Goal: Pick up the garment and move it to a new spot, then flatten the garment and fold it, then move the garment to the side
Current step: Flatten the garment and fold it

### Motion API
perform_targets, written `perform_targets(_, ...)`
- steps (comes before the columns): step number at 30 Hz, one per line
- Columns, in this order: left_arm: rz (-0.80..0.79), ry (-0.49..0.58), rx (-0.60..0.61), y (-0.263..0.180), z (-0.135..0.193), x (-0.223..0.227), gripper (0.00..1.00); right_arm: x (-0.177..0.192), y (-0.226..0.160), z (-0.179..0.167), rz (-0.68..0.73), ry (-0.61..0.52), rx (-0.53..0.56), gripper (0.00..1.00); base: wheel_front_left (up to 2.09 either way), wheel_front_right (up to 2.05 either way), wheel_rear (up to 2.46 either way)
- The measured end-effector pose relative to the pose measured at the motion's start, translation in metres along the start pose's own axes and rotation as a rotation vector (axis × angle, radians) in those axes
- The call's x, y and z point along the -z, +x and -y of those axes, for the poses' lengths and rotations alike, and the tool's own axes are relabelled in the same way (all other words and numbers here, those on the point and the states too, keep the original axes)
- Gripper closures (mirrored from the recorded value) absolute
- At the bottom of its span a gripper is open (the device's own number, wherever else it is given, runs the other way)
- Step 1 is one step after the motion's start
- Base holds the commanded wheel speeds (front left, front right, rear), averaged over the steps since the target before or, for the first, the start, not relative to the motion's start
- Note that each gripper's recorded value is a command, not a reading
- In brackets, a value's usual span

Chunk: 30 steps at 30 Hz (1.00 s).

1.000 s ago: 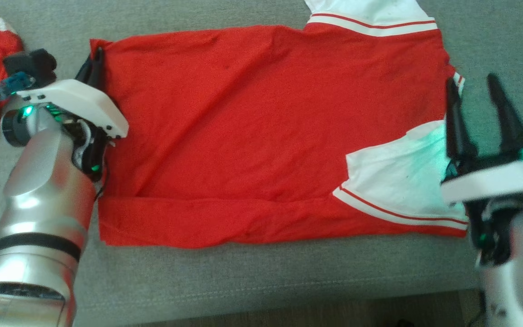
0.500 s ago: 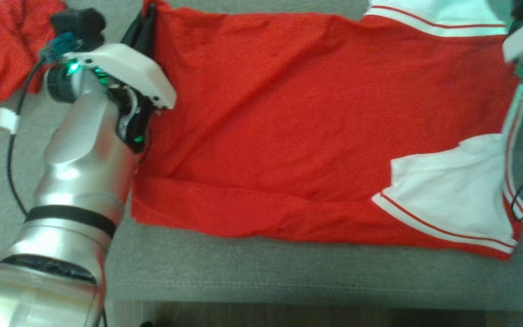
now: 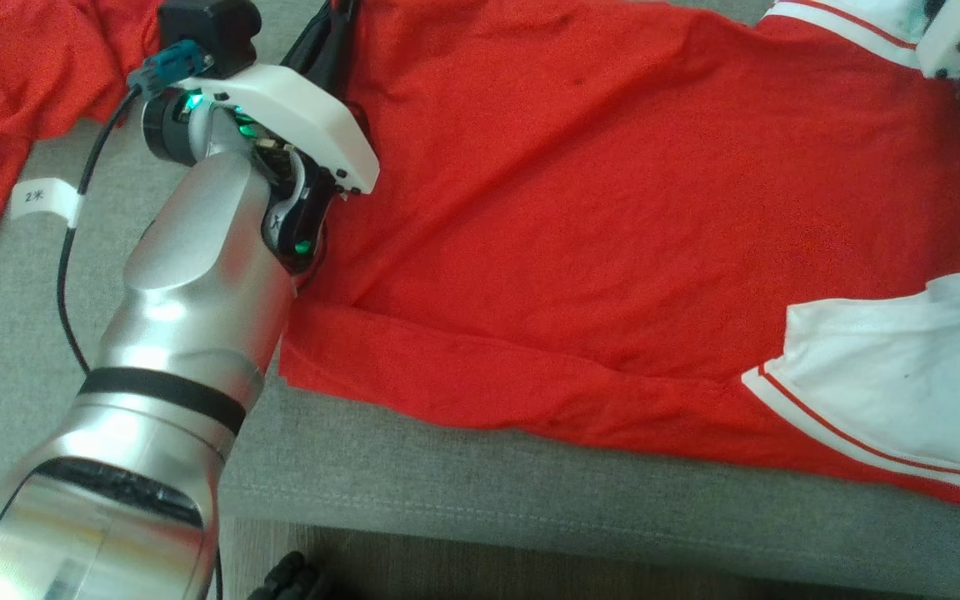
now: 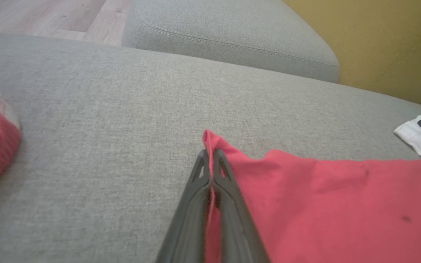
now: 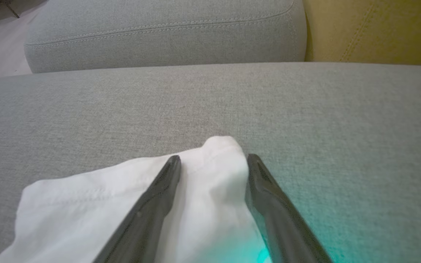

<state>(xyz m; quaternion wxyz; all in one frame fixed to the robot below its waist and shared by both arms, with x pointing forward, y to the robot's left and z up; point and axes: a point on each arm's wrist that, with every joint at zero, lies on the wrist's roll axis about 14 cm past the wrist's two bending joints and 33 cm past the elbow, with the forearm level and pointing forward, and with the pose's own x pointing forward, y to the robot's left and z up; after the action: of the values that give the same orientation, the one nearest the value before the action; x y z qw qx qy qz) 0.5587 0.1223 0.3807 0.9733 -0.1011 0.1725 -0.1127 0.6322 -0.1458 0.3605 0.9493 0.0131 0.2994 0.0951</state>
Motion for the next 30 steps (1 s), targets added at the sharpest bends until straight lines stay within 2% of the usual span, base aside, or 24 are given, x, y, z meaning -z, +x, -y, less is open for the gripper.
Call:
perform_targets(1, 0.0, 0.002, 0.006, 0.001, 0.002, 0.0, 1.0, -0.004, 0.001, -0.001, 0.003, -0.007, -0.002, 1.0, 0.0, 0.0, 0.0)
perform_targets(6, 0.028, 0.003, 0.029, 0.002, 0.008, -0.011, 1.0, -0.011, -0.004, -0.001, 0.05, -0.003, -0.01, 1.0, 0.0, 0.0, 0.0)
perform_targets(12, 0.097, 0.011, 0.034, -0.001, 0.004, -0.036, 1.0, -0.047, -0.021, -0.007, 0.2, 0.004, -0.045, 1.0, 0.0, 0.0, 0.0)
perform_targets(17, 0.12, -0.002, 0.043, -0.014, 0.006, -0.036, 1.0, -0.068, -0.048, -0.009, 0.308, 0.006, -0.079, 1.0, 0.0, 0.0, 0.0)
perform_targets(21, 0.138, -0.022, 0.046, -0.024, 0.007, -0.037, 1.0, -0.059, -0.066, -0.01, 0.329, 0.023, -0.099, 1.0, 0.0, 0.0, 0.0)
perform_targets(30, 0.227, -0.083, 0.05, -0.059, 0.01, -0.046, 1.0, -0.015, -0.129, -0.011, 0.357, 0.098, -0.144, 1.0, 0.0, 0.0, 0.0)
